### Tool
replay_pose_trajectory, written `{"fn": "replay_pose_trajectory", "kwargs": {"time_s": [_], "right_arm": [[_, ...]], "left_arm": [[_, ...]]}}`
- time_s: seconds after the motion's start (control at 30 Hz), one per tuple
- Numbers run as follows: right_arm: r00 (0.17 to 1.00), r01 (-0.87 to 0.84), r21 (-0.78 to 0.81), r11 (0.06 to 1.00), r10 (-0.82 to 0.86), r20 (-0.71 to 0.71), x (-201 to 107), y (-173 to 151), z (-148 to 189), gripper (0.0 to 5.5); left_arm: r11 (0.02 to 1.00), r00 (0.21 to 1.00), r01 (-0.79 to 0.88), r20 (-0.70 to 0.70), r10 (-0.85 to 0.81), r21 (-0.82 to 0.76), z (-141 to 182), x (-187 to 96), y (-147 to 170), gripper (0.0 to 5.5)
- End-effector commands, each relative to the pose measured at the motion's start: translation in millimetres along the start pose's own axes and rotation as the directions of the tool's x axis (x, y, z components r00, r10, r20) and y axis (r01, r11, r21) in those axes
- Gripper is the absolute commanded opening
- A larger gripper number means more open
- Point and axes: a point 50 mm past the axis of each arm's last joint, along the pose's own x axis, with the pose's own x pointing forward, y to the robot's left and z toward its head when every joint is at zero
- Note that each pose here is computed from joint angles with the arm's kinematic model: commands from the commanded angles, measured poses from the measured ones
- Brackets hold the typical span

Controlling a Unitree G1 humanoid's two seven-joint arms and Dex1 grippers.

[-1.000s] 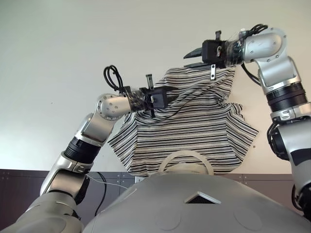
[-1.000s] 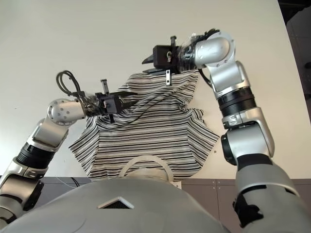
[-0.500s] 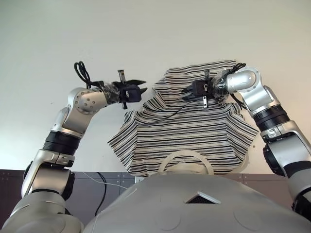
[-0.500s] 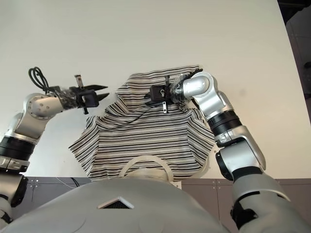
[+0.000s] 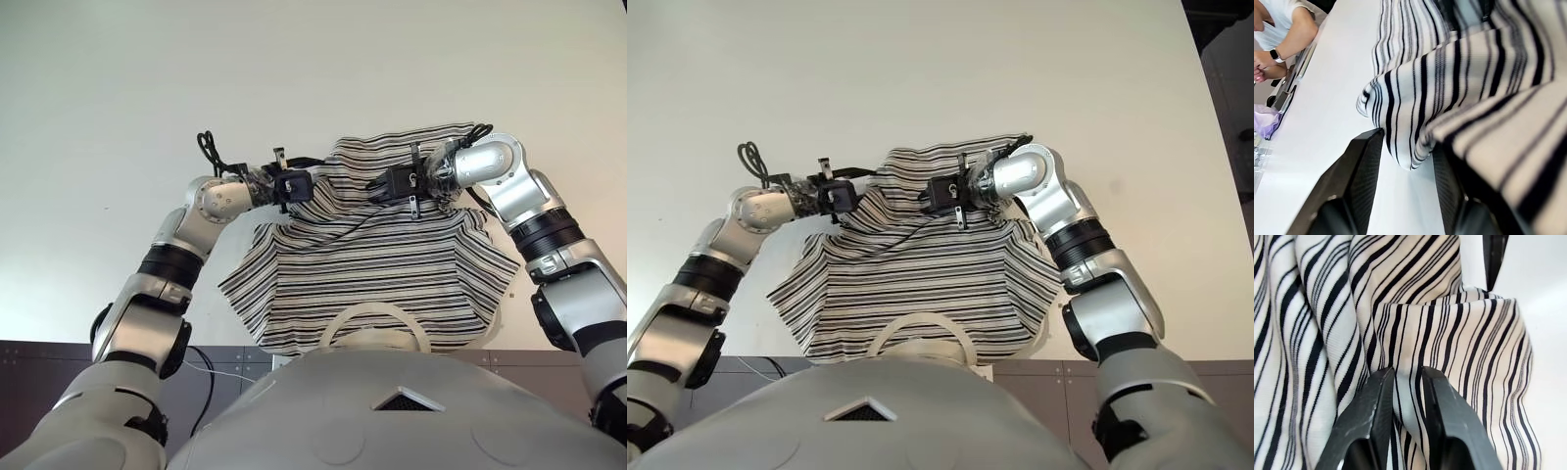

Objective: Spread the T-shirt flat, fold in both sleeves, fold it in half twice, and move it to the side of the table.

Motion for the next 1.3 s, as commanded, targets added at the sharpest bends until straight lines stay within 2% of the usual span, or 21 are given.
{"fn": "replay_pose_trajectory", "kwargs": {"time_s": [0.03,0.2,0.3,0.4,0.63,0.73,0.9,1.03,1.1,1.3], "right_arm": [[0.997,-0.064,0.000,0.998,0.064,-0.035,6,6,-3,1.07],[0.998,-0.053,-0.008,0.999,0.053,-0.040,3,6,-4,1.07],[0.998,-0.044,-0.001,0.999,0.044,-0.048,2,11,-8,1.07],[0.998,-0.033,0.008,0.999,0.033,-0.047,2,13,-10,1.07],[0.998,-0.022,0.013,1.000,0.022,-0.053,-1,13,-10,1.07],[0.999,0.012,0.015,1.000,-0.011,-0.042,-6,3,-7,1.07],[0.983,0.181,0.039,0.983,-0.182,0.035,-29,-43,14,1.07],[0.949,0.308,0.015,0.951,-0.309,0.062,-27,-78,32,1.07],[0.957,0.288,0.006,0.958,-0.288,0.034,-11,-79,30,1.07],[0.976,0.183,0.003,0.983,-0.181,-0.124,29,-55,2,1.07]], "left_arm": [[0.996,0.992,-0.091,-0.086,0.091,0.001,-16,16,-1,1.75],[0.931,0.938,-0.345,-0.001,0.348,-0.121,-7,18,33,1.75],[0.905,0.915,-0.371,0.086,0.395,-0.208,4,12,42,1.75],[0.945,0.954,-0.241,0.123,0.273,-0.222,7,9,12,1.75],[0.996,0.996,-0.023,0.079,0.030,-0.091,12,8,-40,1.75],[0.998,0.997,0.063,0.047,-0.063,-0.004,12,2,-58,1.75],[0.986,0.992,0.125,0.006,-0.127,0.108,7,-9,-62,1.75],[0.982,0.990,0.139,0.015,-0.142,0.128,9,-8,-66,1.75],[0.979,0.988,0.147,0.023,-0.152,0.139,12,-6,-68,1.75],[0.978,0.987,0.150,0.031,-0.156,0.147,15,-2,-67,1.75]]}}
